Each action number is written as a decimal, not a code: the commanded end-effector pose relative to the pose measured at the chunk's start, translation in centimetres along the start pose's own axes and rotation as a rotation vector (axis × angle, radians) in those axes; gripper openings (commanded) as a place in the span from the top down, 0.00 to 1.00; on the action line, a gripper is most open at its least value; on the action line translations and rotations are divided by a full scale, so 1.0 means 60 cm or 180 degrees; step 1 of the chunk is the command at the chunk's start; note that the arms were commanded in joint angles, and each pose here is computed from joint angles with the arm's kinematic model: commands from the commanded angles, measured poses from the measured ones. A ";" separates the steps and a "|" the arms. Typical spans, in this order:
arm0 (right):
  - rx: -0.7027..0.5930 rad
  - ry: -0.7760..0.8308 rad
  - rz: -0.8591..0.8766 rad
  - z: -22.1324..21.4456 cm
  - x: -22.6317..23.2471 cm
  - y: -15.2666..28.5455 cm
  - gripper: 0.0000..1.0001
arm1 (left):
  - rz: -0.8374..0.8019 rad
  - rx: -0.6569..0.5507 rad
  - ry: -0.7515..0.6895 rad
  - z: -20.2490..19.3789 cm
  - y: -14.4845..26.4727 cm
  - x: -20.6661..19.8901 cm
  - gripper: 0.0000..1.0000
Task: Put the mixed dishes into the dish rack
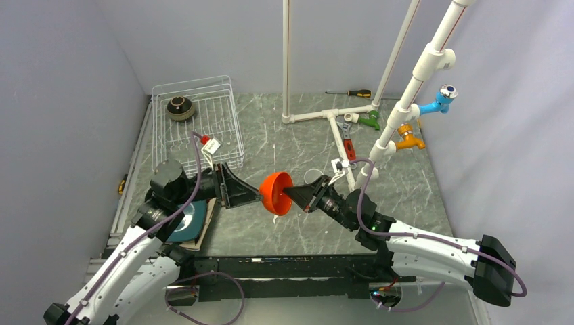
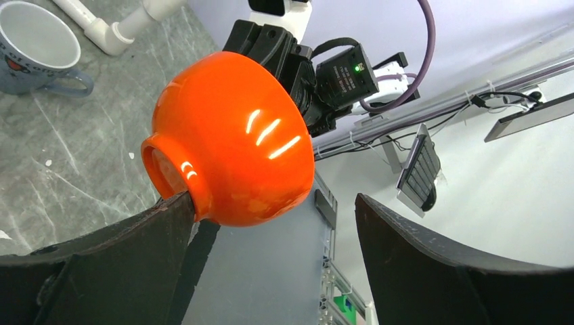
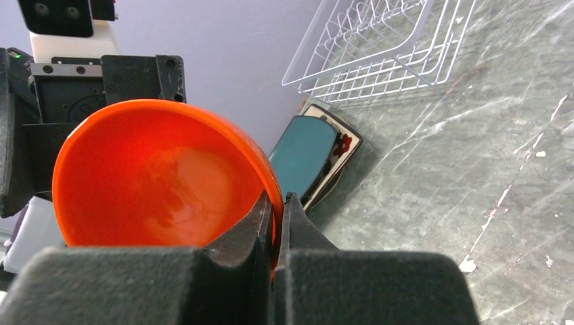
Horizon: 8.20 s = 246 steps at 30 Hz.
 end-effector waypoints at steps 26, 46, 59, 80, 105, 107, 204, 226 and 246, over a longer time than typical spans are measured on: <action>0.0058 0.0130 -0.0500 -0.008 -0.028 -0.025 1.00 | 0.0854 0.0030 -0.0583 0.023 -0.038 -0.042 0.10; 0.0057 0.0221 -0.0614 -0.012 -0.030 -0.023 1.00 | 0.1015 0.0017 -0.0669 0.024 -0.063 -0.044 0.49; 0.0069 0.0272 -0.0676 -0.011 -0.027 -0.019 0.83 | 0.1102 -0.0085 -0.0634 0.030 -0.062 -0.037 1.00; 0.0115 0.0323 -0.0567 -0.002 -0.010 -0.017 0.07 | 0.1602 -0.0247 -0.0618 0.043 -0.045 -0.006 1.00; 0.0339 0.0688 -0.1027 0.030 -0.022 0.027 0.01 | 0.3373 -0.0848 -0.1144 0.199 0.049 0.099 1.00; 0.0422 0.0706 -0.1018 0.026 -0.021 0.031 0.01 | 0.3614 -0.0958 -0.1201 0.229 0.065 0.116 1.00; 0.0897 0.0772 -0.1265 0.042 -0.109 0.029 0.01 | 0.4856 -0.0769 -0.2686 0.639 -0.016 0.435 0.01; 0.1719 0.0880 -0.1172 -0.029 -0.104 0.012 0.01 | 0.3167 -0.0701 -0.0931 0.315 0.037 0.241 0.01; 0.1583 0.0032 -0.0253 -0.144 0.008 -0.120 0.02 | 0.3385 -0.1132 -0.0821 0.123 0.175 0.156 0.01</action>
Point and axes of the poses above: each gripper's point midway between its finger pads, its own y axis back along the fingers, its own x axis along the line the jaws close on, z = x × y, the point moved 4 cm from there along y, back along the fingers, and after that the axes turned 8 degrees about y, right-handed, at the moved point
